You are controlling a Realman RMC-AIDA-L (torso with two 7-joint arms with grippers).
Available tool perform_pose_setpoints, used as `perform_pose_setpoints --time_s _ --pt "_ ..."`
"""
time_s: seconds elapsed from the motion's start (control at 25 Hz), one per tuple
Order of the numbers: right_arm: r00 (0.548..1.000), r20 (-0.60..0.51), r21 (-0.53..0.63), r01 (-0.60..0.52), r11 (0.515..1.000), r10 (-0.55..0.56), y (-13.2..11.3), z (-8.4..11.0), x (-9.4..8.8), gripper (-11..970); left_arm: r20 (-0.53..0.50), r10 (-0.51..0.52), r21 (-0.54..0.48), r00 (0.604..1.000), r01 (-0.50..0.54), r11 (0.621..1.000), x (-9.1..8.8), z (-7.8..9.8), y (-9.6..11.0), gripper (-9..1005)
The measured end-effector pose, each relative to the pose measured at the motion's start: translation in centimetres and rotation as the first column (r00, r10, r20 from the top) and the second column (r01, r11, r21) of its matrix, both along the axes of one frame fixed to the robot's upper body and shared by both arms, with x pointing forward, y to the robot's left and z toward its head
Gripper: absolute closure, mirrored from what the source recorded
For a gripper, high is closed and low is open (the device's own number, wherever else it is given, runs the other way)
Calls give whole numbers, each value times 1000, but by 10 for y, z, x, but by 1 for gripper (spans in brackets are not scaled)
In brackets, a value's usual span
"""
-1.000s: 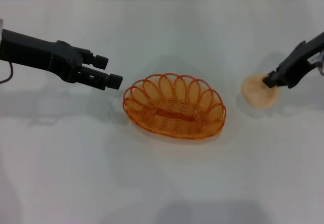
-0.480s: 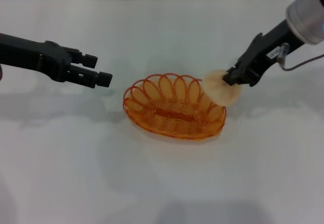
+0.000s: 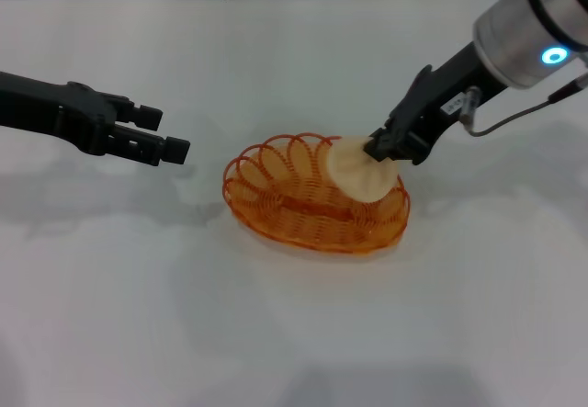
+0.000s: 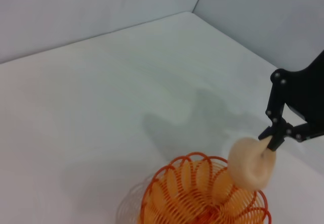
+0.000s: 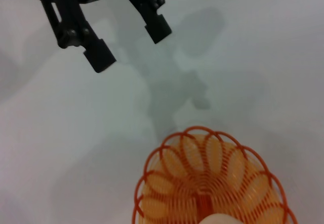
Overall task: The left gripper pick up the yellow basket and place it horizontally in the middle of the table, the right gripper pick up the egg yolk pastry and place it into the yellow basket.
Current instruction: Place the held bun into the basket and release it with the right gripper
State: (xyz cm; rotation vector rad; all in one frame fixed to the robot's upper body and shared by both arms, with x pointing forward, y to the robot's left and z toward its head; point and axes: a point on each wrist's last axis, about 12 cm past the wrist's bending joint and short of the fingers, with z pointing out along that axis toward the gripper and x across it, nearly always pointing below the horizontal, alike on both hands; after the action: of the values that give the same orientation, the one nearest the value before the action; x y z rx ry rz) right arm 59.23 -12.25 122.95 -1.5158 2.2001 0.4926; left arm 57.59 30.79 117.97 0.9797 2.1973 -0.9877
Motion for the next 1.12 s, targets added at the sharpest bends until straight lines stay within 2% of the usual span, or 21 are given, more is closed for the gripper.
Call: perform_pose_setpoints --time_s 0.56,1.12 --pt "996 9 -2 -94 996 94 30 -5 -6 933 -14 11 -5 1000 -11 1000 -4 -4 0 109" --pt "995 34 8 -95 995 95 35 -3 -3 922 -15 23 -8 1000 -23 1000 -2 -4 0 109"
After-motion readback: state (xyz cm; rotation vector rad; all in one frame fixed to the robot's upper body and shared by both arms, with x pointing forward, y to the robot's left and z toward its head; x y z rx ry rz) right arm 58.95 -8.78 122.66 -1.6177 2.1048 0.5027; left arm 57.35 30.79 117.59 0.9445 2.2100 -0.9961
